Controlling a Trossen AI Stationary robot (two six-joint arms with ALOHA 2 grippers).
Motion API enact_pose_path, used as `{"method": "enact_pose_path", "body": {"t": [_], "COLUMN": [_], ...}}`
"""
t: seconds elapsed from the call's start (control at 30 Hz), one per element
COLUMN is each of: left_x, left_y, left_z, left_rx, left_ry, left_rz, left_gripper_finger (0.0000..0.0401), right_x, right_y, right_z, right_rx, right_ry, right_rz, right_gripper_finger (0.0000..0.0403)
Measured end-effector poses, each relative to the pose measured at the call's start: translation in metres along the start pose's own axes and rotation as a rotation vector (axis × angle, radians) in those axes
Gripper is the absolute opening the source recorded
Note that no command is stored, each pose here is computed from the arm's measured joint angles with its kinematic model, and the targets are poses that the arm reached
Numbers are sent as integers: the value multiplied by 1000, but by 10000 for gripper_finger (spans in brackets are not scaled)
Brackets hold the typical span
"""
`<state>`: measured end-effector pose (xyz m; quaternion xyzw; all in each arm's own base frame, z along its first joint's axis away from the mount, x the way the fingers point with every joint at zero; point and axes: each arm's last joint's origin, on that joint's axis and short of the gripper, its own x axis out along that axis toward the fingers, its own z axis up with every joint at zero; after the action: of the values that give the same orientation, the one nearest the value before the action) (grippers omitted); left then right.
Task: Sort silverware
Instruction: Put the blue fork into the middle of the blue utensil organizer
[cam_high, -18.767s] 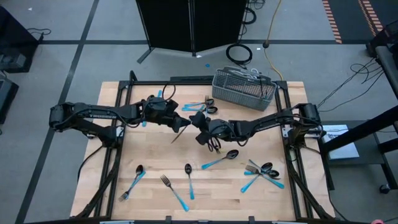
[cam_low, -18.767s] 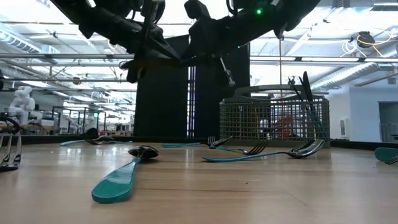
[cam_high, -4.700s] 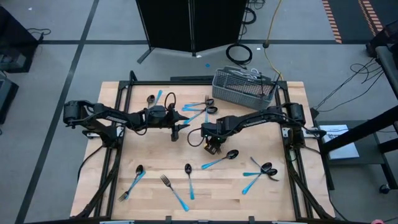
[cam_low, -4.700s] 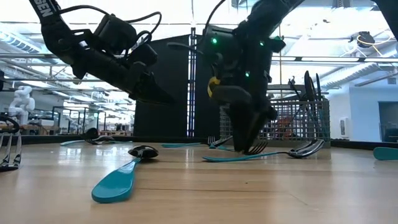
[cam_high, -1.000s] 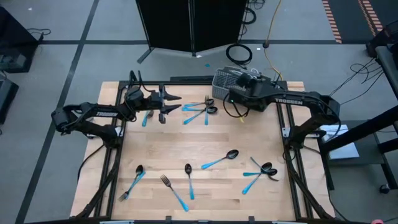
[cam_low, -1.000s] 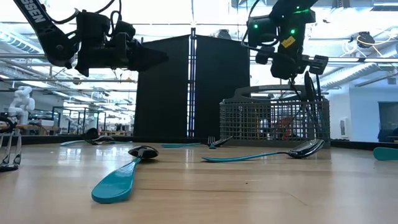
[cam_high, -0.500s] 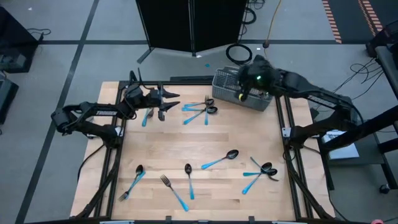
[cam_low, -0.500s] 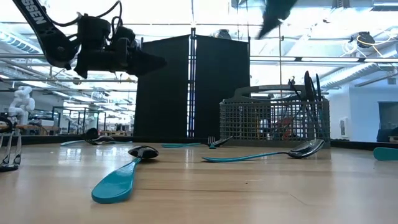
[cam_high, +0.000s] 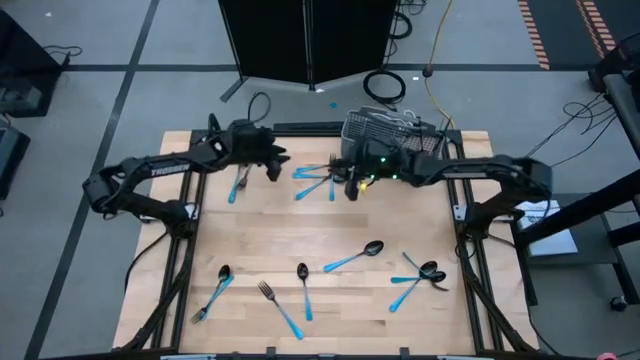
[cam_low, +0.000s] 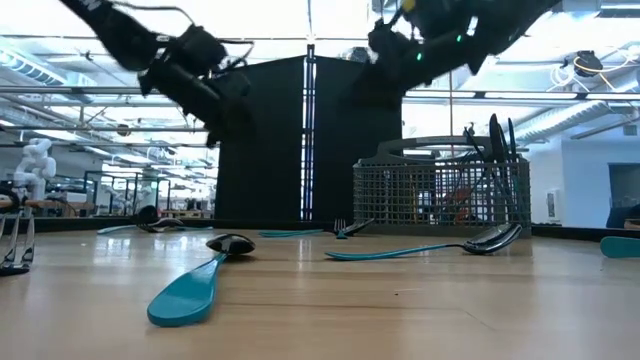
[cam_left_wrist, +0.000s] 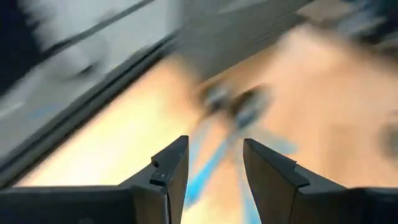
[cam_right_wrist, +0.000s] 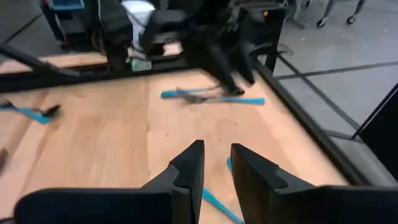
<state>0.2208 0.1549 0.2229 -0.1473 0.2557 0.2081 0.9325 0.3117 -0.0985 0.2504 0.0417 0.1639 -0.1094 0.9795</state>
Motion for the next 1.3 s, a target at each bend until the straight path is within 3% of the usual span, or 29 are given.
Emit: {"method": "enact_pose_path", "body": {"t": [0.1, 0.17, 0.43, 0.77, 1.1, 1.3], "left_x": [-7, -12, -9, 15, 23, 22], "left_y": [-1, -1, 24, 55, 62, 71], "left_z": [6, 7, -17, -53, -61, -63], "left_rx": [27, 37, -105, -230, -221, -256], "left_ry": [154, 204, 443, 712, 759, 759], "left_rz": [278, 377, 413, 438, 478, 465], "left_gripper_finger": [148, 148, 148, 148, 148, 148], "right_x": [12, 18, 36, 35, 34, 34], "right_y": [-1, -2, -3, -1, 2, 5], "right_z": [-10, -17, -38, -37, -38, -41], "right_rx": [-2, -21, -33, -20, 23, -29], "right_ry": [14, 41, 117, 119, 126, 162], "right_rz": [1, 6, 15, 55, 101, 113], "right_gripper_finger": [73, 73, 73, 73, 73, 73]}}
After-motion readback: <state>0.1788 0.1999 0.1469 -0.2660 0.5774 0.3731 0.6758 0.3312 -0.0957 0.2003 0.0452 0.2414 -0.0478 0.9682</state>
